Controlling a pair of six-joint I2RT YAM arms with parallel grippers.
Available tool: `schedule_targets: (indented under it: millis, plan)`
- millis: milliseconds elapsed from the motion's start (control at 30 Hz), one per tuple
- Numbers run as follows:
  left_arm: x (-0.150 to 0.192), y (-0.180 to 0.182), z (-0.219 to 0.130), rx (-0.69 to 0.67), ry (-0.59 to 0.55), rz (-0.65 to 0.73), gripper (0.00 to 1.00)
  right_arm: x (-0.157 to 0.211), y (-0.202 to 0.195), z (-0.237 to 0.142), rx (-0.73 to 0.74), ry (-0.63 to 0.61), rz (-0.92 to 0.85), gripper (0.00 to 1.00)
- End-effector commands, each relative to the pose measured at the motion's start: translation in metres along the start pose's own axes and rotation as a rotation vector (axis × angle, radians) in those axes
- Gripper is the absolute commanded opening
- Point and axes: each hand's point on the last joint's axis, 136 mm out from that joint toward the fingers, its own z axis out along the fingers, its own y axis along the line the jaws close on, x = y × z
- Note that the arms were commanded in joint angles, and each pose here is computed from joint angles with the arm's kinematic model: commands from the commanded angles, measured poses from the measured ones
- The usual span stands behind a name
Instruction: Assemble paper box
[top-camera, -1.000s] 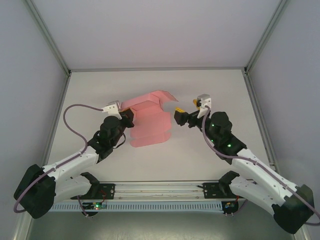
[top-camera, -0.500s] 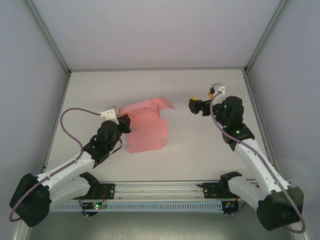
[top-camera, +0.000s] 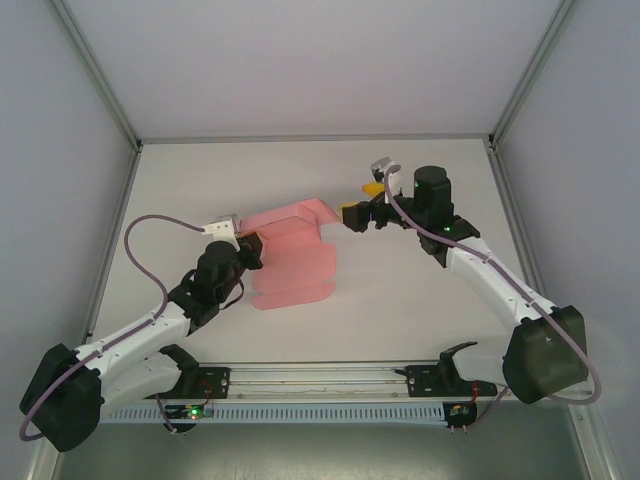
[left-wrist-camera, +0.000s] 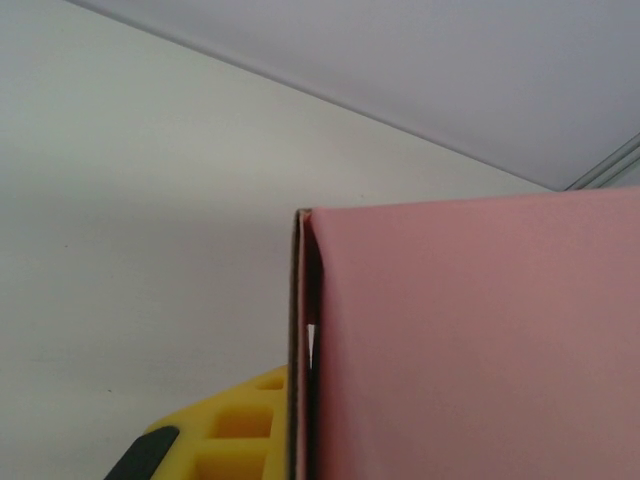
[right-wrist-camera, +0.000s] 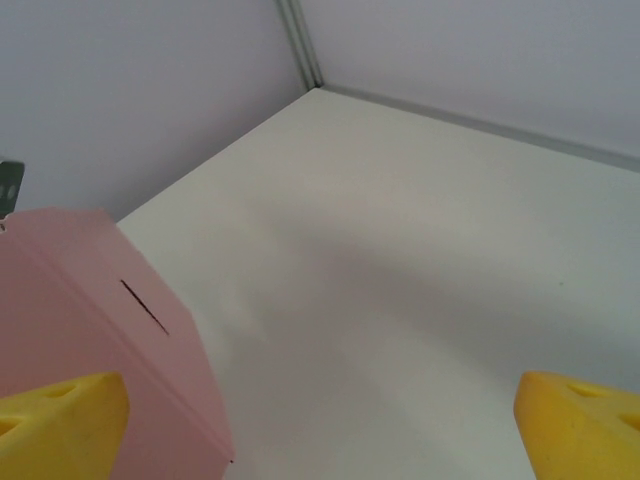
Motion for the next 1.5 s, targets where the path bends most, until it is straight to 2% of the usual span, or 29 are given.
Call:
schedule_targets:
  millis: [0,367,667,733,933,1033,1167,1233,1467]
  plan:
    - [-0.010,-0.008,0.000,0.009,-0.022,0.011,0.00,-0.007,0.019,0.004,-0.083,0.013,-0.067,0.98]
    - [-0.016,-0.015,0.007,0.011,-0.018,0.015,0.00,0.015,0.050,0.014,-0.203,0.096,-0.152,0.93]
    - [-0.014,-0.023,0.011,0.040,0.006,0.023,0.00,0.026,0.064,0.019,-0.217,0.150,-0.225,0.85]
    - [-0.013,-0.025,0.011,0.051,0.011,0.028,0.00,0.028,0.066,0.021,-0.216,0.158,-0.245,0.80]
    - [-0.011,-0.028,0.013,0.068,0.027,0.036,0.00,0.028,0.072,0.024,-0.232,0.164,-0.270,0.75]
    - [-0.010,-0.031,0.012,0.084,0.034,0.043,0.00,0.028,0.071,0.026,-0.223,0.171,-0.273,0.61]
    - [-0.009,-0.035,0.013,0.104,0.045,0.053,0.00,0.031,0.073,0.030,-0.230,0.193,-0.278,0.59]
    - [-0.008,-0.037,0.014,0.111,0.051,0.058,0.00,0.032,0.074,0.033,-0.233,0.205,-0.282,0.53]
    - [-0.008,-0.040,0.016,0.117,0.056,0.052,0.00,0.033,0.079,0.041,-0.195,0.224,-0.320,0.43]
